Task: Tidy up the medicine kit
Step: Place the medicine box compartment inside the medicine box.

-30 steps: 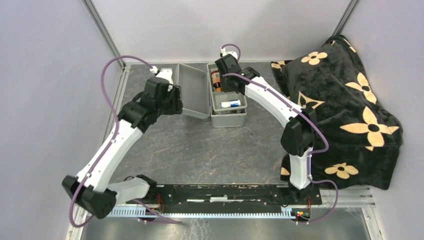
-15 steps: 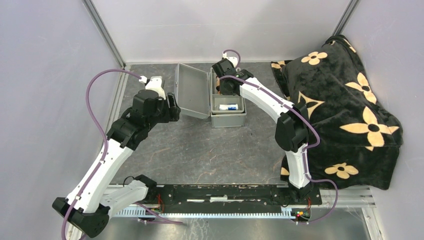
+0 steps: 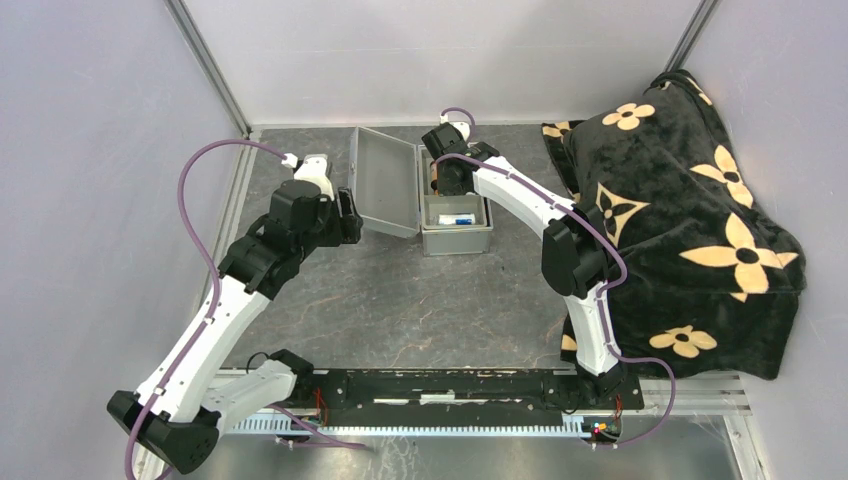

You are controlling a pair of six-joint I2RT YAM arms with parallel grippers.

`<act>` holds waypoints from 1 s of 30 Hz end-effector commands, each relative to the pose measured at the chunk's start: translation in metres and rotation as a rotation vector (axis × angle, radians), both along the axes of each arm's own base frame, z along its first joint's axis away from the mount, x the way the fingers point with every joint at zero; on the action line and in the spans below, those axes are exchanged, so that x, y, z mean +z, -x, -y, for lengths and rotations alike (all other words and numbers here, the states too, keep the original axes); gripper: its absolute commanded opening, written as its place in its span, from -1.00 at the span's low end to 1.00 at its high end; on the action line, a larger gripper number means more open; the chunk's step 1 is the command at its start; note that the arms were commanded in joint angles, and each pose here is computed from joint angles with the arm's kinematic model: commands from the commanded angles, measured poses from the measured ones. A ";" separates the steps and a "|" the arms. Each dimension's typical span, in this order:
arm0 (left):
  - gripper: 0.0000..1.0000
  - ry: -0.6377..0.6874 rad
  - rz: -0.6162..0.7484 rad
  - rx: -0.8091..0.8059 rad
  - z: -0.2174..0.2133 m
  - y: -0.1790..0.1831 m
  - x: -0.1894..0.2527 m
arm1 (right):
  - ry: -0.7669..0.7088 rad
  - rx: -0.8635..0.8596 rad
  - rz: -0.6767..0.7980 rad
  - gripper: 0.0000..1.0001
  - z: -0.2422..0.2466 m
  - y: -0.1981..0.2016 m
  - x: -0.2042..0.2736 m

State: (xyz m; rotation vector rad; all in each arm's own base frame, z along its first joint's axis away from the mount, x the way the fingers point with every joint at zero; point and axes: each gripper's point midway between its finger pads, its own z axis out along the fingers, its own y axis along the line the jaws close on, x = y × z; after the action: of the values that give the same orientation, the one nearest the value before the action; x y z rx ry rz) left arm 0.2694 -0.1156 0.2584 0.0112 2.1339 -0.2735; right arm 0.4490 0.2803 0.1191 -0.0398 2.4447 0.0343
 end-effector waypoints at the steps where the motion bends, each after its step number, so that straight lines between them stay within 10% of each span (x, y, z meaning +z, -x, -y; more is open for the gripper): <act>1: 0.43 0.029 0.016 -0.003 0.007 -0.005 0.001 | -0.002 0.013 0.063 -1.00 0.002 -0.007 0.025; 25: 0.49 0.012 -0.010 0.009 0.007 -0.009 -0.006 | 0.116 0.083 -0.013 -0.99 0.022 0.000 -0.005; 30: 0.69 0.024 -0.006 0.020 0.007 -0.010 -0.002 | 0.084 0.129 -0.018 -0.63 0.015 0.004 -0.002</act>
State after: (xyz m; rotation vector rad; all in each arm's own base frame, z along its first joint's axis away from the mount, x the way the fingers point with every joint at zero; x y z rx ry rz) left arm 0.2742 -0.1181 0.2414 0.0183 2.1821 -0.2506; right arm 0.4491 0.2648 0.1114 -0.1769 2.4590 -0.0447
